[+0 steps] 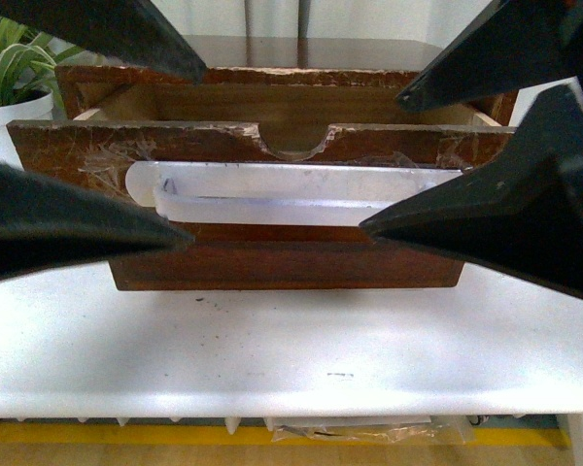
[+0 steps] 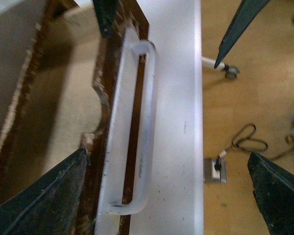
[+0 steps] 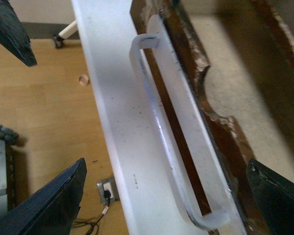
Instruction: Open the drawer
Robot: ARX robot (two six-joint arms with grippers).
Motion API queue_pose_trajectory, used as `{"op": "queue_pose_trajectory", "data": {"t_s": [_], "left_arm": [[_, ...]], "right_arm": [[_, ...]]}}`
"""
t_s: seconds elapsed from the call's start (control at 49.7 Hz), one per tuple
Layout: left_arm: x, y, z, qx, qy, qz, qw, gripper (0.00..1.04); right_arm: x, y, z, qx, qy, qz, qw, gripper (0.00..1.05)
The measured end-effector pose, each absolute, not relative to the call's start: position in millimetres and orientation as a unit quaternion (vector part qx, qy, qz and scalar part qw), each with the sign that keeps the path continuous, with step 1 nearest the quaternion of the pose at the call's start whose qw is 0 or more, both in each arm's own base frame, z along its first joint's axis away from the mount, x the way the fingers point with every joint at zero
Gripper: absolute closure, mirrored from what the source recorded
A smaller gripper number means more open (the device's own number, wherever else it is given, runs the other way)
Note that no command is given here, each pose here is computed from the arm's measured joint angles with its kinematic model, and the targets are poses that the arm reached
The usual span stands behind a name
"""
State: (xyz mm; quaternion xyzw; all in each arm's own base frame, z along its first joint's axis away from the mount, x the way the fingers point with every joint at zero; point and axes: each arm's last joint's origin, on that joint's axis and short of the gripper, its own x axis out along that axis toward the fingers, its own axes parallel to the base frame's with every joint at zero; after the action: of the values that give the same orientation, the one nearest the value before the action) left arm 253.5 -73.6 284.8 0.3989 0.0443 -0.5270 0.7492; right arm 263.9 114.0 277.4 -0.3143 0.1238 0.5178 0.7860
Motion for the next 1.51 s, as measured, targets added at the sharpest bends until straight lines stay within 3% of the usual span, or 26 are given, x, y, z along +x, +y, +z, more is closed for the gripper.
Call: {"op": "queue_pose_trajectory", "data": {"t_s": [0.221, 0.302, 0.463, 0.563, 0.805, 1.046, 1.086, 1.167, 1.348, 1.509], "left_arm": [[232.3, -52.2, 292.6, 0.337, -0.022, -0.465, 0.818, 0.06], [220.7, -36.8, 289.6, 0.29, -0.038, -0.418, 0.86, 0.06], [196.0, -14.2, 274.8, 0.194, -0.021, -0.313, 0.929, 0.06], [179.1, 4.0, 253.8, 0.112, 0.017, -0.207, 0.972, 0.06], [126.2, 8.0, 203.8, -0.003, 0.08, -0.08, 0.994, 0.06], [118.6, 5.0, 200.4, -0.045, 0.084, -0.085, 0.992, 0.06], [118.4, 4.2, 200.1, -0.037, 0.069, -0.066, 0.995, 0.09], [116.7, 0.7, 195.1, -0.015, 0.011, -0.011, 1.0, 0.25], [113.6, 0.4, 188.9, -0.009, 0.001, 0.001, 1.0, 0.53], [110.2, 0.3, 181.8, -0.005, -0.001, 0.001, 1.0, 0.88]], "right_arm": [[241.8, 82.1, 279.7, -0.28, 0.063, 0.438, 0.852, 0.09], [223.6, 61.4, 279.4, -0.241, 0.034, 0.376, 0.894, 0.09], [180.6, 31.1, 261.0, -0.178, 0.012, 0.269, 0.946, 0.09], [151.2, 16.6, 240.3, -0.117, 0.021, 0.203, 0.972, 0.09], [99.9, -3.3, 205.6, -0.019, 0.013, 0.106, 0.994, 0.09], [97.9, -10.4, 197.9, 0.021, 0.005, 0.058, 0.998, 0.1], [97.5, -9.1, 197.9, 0.014, 0.001, 0.027, 1.0, 0.16], [97.5, -3.3, 194.6, 0.008, -0.002, -0.004, 1.0, 0.3], [97.8, -0.3, 185.8, 0.002, 0.003, 0.001, 1.0, 0.57], [97.6, -0.3, 179.8, 0.002, 0.002, -0.001, 1.0, 0.94]]}}
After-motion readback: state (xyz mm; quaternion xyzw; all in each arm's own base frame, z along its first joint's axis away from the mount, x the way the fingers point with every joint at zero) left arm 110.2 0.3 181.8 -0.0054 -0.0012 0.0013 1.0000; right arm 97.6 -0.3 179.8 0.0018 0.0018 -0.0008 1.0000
